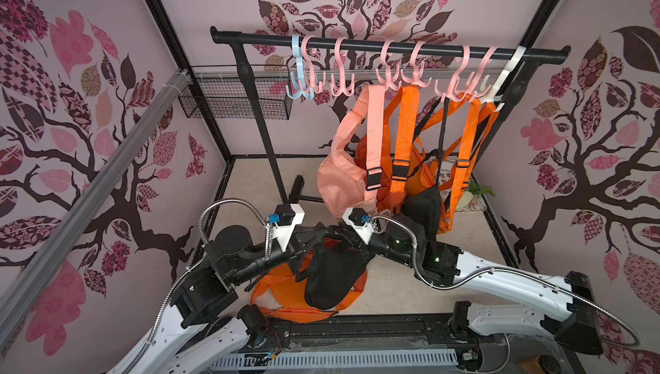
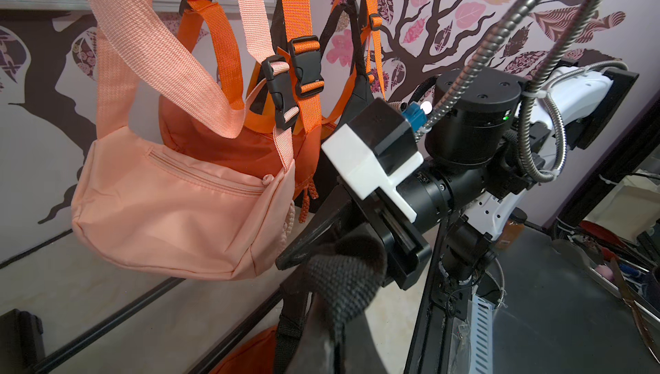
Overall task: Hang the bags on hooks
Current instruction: Pick up the bag from the bag.
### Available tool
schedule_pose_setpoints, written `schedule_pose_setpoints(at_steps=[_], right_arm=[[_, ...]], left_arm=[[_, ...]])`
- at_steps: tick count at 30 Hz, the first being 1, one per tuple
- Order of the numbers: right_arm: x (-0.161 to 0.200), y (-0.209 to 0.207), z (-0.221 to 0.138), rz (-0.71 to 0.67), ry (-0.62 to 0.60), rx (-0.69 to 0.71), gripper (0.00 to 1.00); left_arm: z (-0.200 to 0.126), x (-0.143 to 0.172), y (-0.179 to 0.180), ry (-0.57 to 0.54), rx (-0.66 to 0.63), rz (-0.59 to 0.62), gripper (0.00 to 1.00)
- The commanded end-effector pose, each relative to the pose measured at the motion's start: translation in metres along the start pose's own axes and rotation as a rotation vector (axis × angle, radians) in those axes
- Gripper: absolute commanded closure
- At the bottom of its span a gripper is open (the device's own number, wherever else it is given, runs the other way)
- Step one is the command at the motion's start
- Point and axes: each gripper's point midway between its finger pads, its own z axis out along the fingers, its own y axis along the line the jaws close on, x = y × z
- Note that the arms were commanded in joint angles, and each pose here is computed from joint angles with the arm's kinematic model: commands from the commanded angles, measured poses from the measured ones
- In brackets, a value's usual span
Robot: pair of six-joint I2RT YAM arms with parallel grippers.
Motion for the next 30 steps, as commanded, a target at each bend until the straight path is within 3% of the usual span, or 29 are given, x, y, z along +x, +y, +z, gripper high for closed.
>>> schedule_pose_setpoints(at_steps=[1,2,7,8,10,11,12,19,23,30], right_arm=[[-0.017,-0.003,-0.004,-0.03,-0.06,-0.005,0.96],[-0.019,-0.006,-0.007,-0.033,-0.06,0.004,1.0],[-0.044,-0.022,-0.03,-0.049,-0.08,0.082,1.0],[-0.052,-0.024,-0.036,-0.053,-0.084,0.09,1.0],[-0.068,-0.028,-0.047,-0.056,-0.101,0.103,1.0],[-0.077,-0.029,-0.053,-0.055,-0.107,0.101,1.0],[-0.085,-0.029,-0.057,-0.055,-0.114,0.098,1.0],[-0.123,-0.02,-0.066,-0.031,-0.099,0.026,1.0],[-0.135,-0.018,-0.067,-0.032,-0.101,0.017,1.0],[-0.149,-0.012,-0.067,-0.056,-0.093,0.013,1.0]], left_arm=[[-0.018,-0.03,0.001,-0.074,-0.039,0.033,1.0],[-0.02,-0.029,0.003,-0.069,-0.054,0.04,1.0],[-0.031,-0.021,0.025,-0.031,-0.193,0.089,1.0],[-0.034,-0.019,0.029,-0.023,-0.216,0.109,0.96],[-0.038,-0.015,0.028,0.0,-0.216,0.135,0.52],[-0.04,-0.015,0.026,0.011,-0.206,0.151,0.41],[-0.042,-0.015,0.024,0.017,-0.196,0.161,0.38],[-0.054,-0.052,0.003,-0.077,-0.112,0.198,0.26],[-0.034,-0.056,-0.011,-0.053,-0.006,0.173,0.25],[0.004,-0.045,-0.013,-0.009,0.064,0.139,0.27]])
